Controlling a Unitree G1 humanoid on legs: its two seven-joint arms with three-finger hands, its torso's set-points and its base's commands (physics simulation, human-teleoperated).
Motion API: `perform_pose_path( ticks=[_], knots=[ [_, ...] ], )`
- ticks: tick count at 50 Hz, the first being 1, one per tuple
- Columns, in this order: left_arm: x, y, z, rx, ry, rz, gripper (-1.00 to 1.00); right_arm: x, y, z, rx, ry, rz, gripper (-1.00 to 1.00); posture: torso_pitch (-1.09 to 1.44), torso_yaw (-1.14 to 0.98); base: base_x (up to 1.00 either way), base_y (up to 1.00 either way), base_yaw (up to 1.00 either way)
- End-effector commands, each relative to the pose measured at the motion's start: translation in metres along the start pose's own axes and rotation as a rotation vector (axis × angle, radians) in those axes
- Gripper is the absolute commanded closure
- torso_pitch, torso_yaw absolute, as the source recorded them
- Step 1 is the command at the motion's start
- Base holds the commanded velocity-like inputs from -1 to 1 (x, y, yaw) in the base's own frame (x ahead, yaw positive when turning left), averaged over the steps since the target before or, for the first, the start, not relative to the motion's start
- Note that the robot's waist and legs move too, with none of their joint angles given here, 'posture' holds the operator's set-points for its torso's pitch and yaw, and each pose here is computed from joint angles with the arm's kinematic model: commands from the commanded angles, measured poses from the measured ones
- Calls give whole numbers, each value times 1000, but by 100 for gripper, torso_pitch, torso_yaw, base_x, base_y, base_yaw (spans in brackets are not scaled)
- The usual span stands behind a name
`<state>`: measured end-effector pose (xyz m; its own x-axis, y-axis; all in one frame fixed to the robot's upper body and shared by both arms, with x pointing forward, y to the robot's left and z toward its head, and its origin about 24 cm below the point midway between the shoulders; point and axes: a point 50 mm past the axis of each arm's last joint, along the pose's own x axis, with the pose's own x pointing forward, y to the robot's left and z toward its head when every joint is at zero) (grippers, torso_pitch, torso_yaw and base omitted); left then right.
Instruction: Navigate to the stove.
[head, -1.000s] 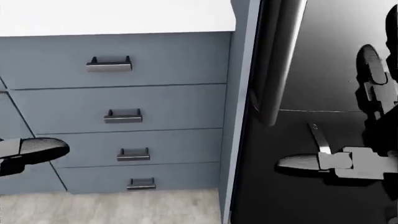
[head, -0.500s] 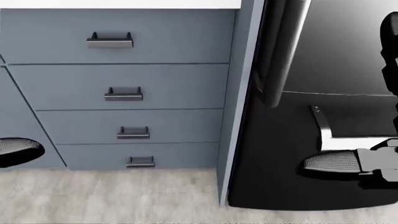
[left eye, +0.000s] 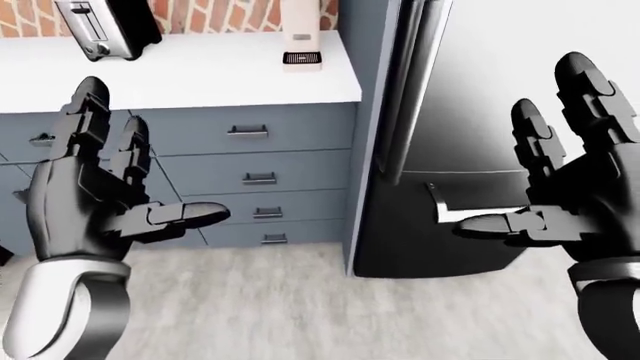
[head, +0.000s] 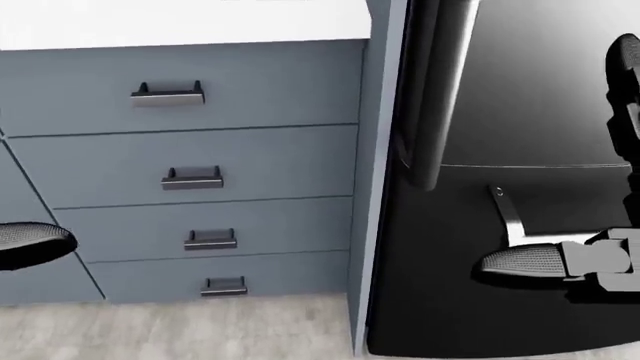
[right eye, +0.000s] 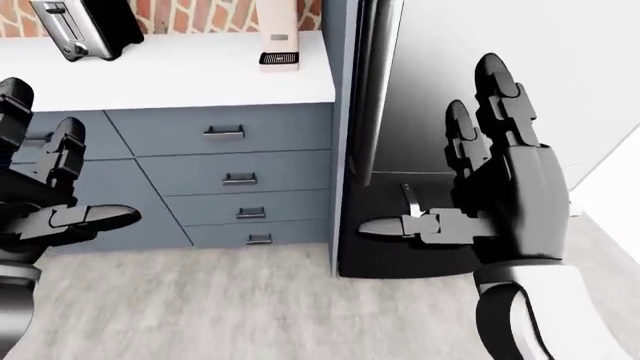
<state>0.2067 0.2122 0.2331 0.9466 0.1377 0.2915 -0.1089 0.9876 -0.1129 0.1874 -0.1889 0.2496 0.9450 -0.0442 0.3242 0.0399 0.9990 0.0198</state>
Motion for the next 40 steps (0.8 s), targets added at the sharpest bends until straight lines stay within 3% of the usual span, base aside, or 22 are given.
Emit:
perform_pose_path(
  ticks=[1, 40],
  knots=[
    [-2, -1, 10, 11, -70, -1, -100, -1, 0, 10, -2, -63, -1, -100, 0, 0, 0, 5, 0],
    [-1, -1, 8, 7, -57, -7, -100, -1, 1, 4, -2, -52, 6, -100, 0, 0, 0, 11, 0]
  ],
)
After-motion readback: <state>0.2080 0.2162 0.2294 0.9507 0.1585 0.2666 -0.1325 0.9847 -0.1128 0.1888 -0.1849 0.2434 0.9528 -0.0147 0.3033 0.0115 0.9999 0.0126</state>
